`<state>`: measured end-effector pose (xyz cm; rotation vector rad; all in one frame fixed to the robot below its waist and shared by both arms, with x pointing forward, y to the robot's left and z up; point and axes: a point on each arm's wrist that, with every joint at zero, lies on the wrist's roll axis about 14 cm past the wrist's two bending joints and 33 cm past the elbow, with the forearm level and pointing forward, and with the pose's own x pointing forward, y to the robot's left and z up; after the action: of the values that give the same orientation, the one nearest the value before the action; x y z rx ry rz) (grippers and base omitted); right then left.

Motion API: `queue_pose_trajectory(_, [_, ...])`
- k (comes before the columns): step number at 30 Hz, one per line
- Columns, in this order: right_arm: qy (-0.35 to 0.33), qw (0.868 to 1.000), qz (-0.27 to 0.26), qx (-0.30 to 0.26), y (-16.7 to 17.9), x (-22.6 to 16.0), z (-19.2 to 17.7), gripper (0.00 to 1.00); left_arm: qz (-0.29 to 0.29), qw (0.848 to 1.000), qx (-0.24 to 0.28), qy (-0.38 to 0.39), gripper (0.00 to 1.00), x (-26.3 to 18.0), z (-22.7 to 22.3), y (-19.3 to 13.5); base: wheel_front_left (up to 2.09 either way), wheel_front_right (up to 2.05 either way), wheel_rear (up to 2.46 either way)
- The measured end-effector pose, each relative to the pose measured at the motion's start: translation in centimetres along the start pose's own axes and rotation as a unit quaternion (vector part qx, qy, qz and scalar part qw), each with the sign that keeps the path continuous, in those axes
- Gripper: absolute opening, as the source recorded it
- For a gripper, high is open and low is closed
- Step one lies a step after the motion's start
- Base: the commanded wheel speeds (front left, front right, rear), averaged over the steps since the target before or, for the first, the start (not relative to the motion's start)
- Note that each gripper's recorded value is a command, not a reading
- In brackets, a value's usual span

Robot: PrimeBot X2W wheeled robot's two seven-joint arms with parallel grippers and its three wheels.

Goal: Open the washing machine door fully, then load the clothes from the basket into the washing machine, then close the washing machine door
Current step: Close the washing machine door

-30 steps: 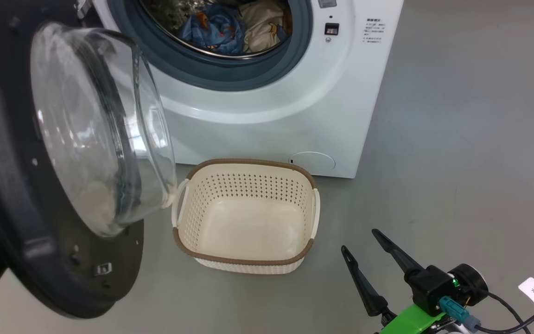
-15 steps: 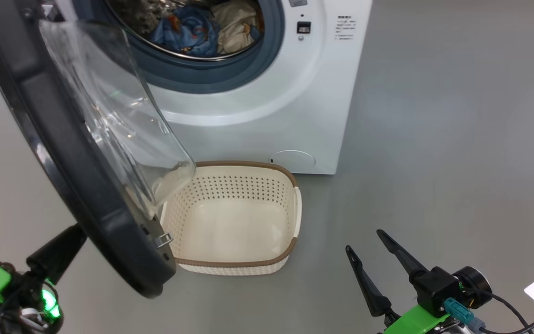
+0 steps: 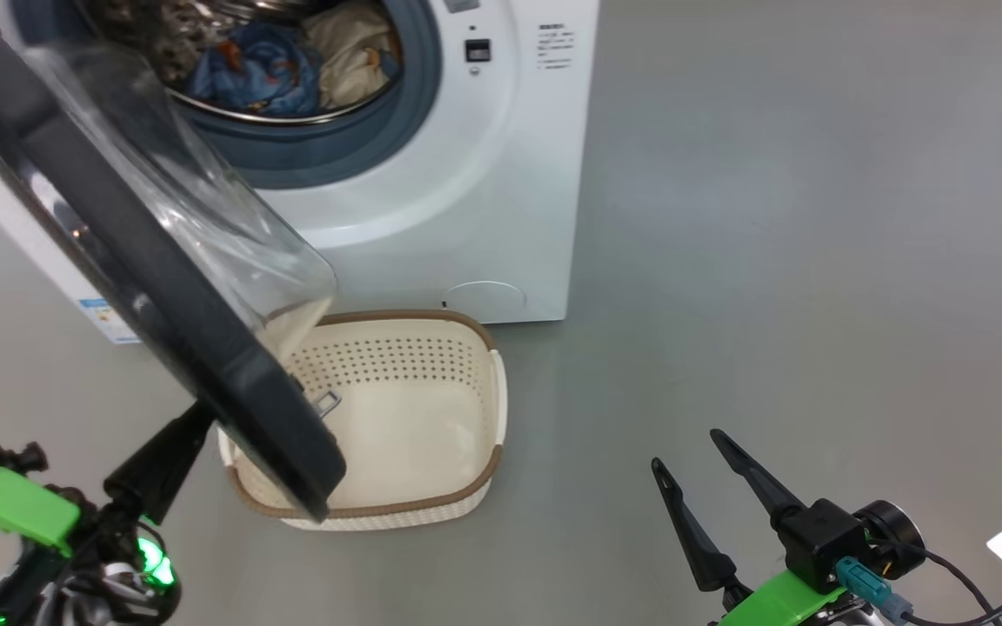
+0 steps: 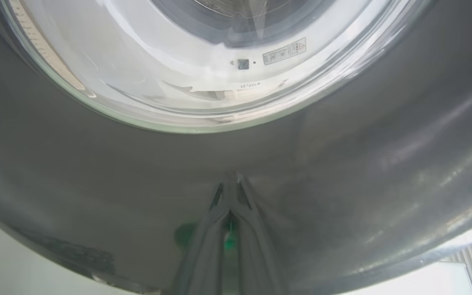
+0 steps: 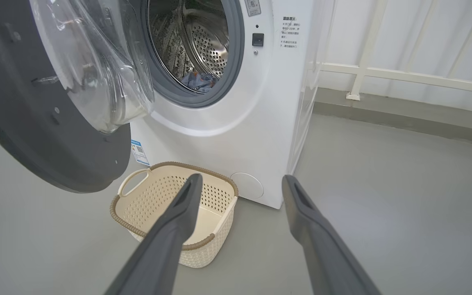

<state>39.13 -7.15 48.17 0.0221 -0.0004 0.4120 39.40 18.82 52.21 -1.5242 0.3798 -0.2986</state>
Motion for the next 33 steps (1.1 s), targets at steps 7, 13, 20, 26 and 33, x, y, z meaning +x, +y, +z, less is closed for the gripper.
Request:
queue_pose_trajectory(7, [0.002, 1.000, -0.030, 0.000, -1.6, -1.2, -0.1, 1.00, -0.011, 1.000, -0.024, 0.012, 0.00, 2.9, -2.0, 0.4, 0.00, 0.00, 0.00])
queue_pose_trajectory(13, [0.001, 0.998, -0.059, -0.001, -3.1, -2.3, 0.0, 1.00, -0.015, 0.999, -0.043, 0.016, 0.00, 5.1, -3.5, 0.9, 0.00, 0.00, 0.00])
queue_pose_trajectory(20, [0.005, 0.996, -0.089, -0.003, -4.6, -3.6, -0.1, 1.00, -0.021, 0.998, -0.057, -0.032, 0.00, 7.8, -3.0, 0.9, 0.00, 0.00, 0.00])
queue_pose_trajectory(26, [0.007, 0.994, -0.107, -0.004, -5.6, -4.5, -0.2, 1.00, -0.034, 0.996, -0.075, -0.043, 0.00, 9.9, -3.5, 0.5, 0.00, 0.00, 0.00])
queue_pose_trajectory(33, [0.008, 0.992, -0.124, -0.005, -6.2, -5.5, -0.1, 1.00, -0.047, 0.995, -0.086, -0.035, 0.00, 11.5, -5.1, -0.5, 0.00, 0.00, 0.00])
